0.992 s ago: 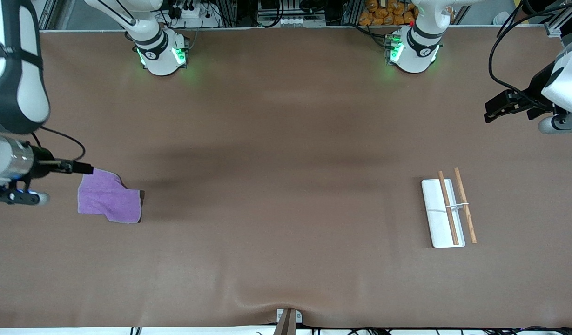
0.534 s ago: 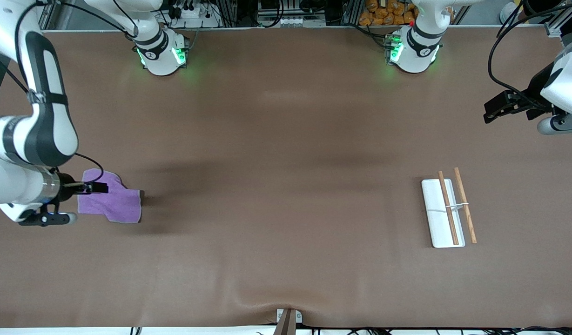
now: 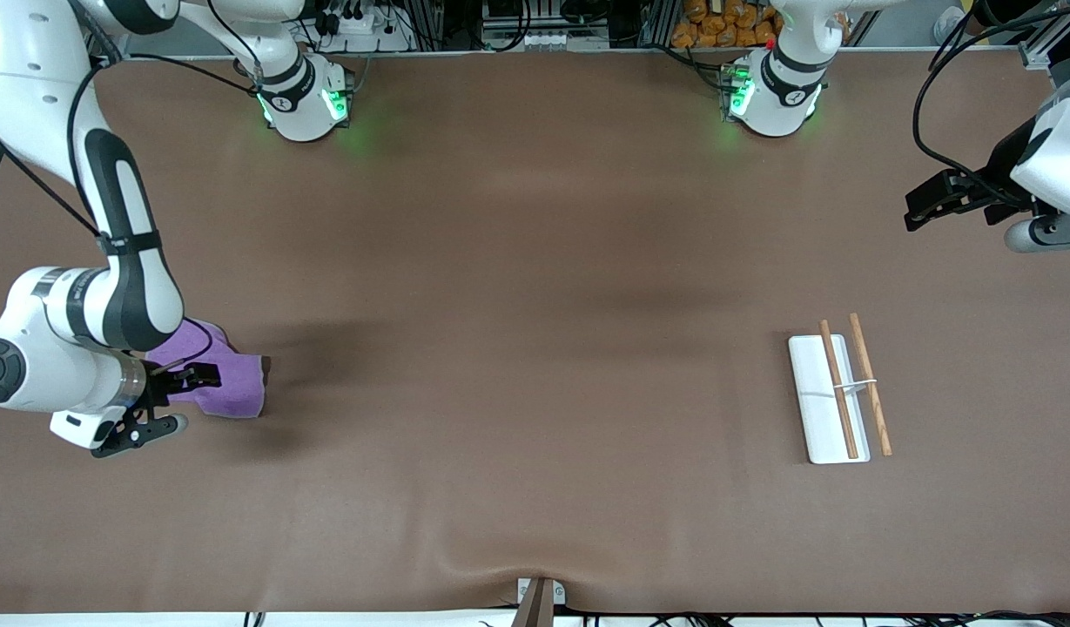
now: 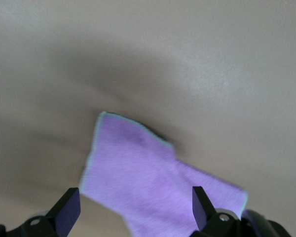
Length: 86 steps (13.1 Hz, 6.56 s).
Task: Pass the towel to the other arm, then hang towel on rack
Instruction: 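Reach the right gripper down to the purple towel, then close the right gripper on the purple towel's edge, then lift the towel with the right gripper toward the table middle, then carry the towel while the left gripper reaches toward it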
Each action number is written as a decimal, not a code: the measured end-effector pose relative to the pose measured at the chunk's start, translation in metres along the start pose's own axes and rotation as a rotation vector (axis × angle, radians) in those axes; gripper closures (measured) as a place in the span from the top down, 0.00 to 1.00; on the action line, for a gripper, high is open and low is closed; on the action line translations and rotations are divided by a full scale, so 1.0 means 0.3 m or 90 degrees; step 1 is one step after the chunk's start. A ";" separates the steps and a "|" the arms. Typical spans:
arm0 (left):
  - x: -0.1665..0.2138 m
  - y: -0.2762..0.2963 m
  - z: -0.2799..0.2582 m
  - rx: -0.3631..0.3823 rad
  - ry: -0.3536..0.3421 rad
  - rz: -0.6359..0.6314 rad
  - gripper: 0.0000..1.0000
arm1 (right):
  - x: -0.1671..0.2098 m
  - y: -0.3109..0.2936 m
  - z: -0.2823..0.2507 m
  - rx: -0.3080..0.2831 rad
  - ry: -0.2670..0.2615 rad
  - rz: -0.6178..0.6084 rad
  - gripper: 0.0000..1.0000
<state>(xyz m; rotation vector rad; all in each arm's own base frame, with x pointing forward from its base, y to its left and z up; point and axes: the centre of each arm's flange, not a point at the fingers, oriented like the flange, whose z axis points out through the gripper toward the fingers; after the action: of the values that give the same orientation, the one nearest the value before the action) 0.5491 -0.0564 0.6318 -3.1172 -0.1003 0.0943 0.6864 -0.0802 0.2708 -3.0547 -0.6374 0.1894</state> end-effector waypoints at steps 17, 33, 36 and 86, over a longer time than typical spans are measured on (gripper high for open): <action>0.004 0.000 0.006 0.000 -0.002 0.000 1.00 | -0.056 0.074 0.259 0.040 0.000 0.013 1.00; 0.005 0.000 0.008 0.000 -0.003 0.000 1.00 | -0.075 0.072 0.275 0.107 0.022 0.067 0.02; 0.007 0.000 0.011 0.000 -0.004 0.000 1.00 | -0.067 0.074 0.161 0.103 0.035 0.053 0.02; 0.300 0.400 0.599 -0.180 -0.131 -0.176 1.00 | 0.061 -2.443 -0.473 0.144 0.321 -0.386 0.02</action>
<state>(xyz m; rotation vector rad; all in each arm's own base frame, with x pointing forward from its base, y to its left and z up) 0.6355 -0.1668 0.4442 -3.3198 -0.5945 0.4306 0.4290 0.6002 0.4385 -2.3996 -1.3167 -0.4617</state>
